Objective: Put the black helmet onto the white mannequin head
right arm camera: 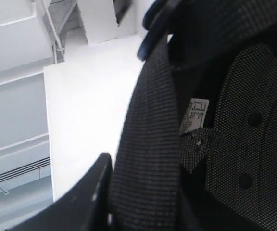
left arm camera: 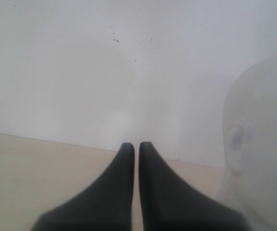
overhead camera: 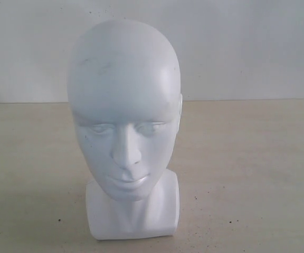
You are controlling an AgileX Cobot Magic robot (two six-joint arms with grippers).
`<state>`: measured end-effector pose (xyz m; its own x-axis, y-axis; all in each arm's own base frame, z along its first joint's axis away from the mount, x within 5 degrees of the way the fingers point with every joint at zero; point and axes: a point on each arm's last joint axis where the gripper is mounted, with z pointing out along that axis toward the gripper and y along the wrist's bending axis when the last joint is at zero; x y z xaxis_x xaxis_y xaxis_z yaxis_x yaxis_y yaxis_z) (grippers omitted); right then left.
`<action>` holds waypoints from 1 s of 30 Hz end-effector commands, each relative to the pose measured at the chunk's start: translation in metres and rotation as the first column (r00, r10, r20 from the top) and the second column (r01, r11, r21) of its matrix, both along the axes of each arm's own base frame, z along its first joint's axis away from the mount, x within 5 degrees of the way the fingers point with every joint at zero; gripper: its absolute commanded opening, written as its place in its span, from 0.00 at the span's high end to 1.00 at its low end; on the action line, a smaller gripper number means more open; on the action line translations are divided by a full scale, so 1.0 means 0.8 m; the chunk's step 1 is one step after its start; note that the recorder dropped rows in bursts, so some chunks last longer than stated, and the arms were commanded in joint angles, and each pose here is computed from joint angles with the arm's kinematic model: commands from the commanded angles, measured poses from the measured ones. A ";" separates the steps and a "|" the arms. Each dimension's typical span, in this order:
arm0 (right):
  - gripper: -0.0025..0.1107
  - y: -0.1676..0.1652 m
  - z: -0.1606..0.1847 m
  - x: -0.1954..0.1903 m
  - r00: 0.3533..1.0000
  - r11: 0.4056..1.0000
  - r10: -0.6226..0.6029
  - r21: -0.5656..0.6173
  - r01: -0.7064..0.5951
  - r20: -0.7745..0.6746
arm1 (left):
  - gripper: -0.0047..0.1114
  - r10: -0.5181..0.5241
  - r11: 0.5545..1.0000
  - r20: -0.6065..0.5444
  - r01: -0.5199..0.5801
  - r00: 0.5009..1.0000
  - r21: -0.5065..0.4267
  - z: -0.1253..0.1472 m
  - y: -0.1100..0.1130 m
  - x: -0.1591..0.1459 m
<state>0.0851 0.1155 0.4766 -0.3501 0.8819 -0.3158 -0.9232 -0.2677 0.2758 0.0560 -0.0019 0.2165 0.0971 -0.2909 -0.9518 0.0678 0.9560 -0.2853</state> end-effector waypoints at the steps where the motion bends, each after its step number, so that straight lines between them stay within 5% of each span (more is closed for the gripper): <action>1: 0.98 0.000 0.005 0.002 0.999 0.998 0.032 0.061 -0.033 0.020 | 0.92 0.002 1.000 0.002 -0.002 1.000 -0.013 -0.001 0.000 0.000; 16: 0.98 0.019 -0.003 0.004 0.987 0.987 0.159 -0.021 -0.159 0.016 | 0.92 0.002 1.000 0.002 -0.002 1.000 -0.013 -0.001 0.000 0.000; 30: 0.98 0.095 -0.014 0.050 0.946 0.931 0.318 -0.172 -0.323 -0.058 | 0.92 0.004 1.000 0.009 -0.004 1.000 -0.009 0.000 0.000 0.000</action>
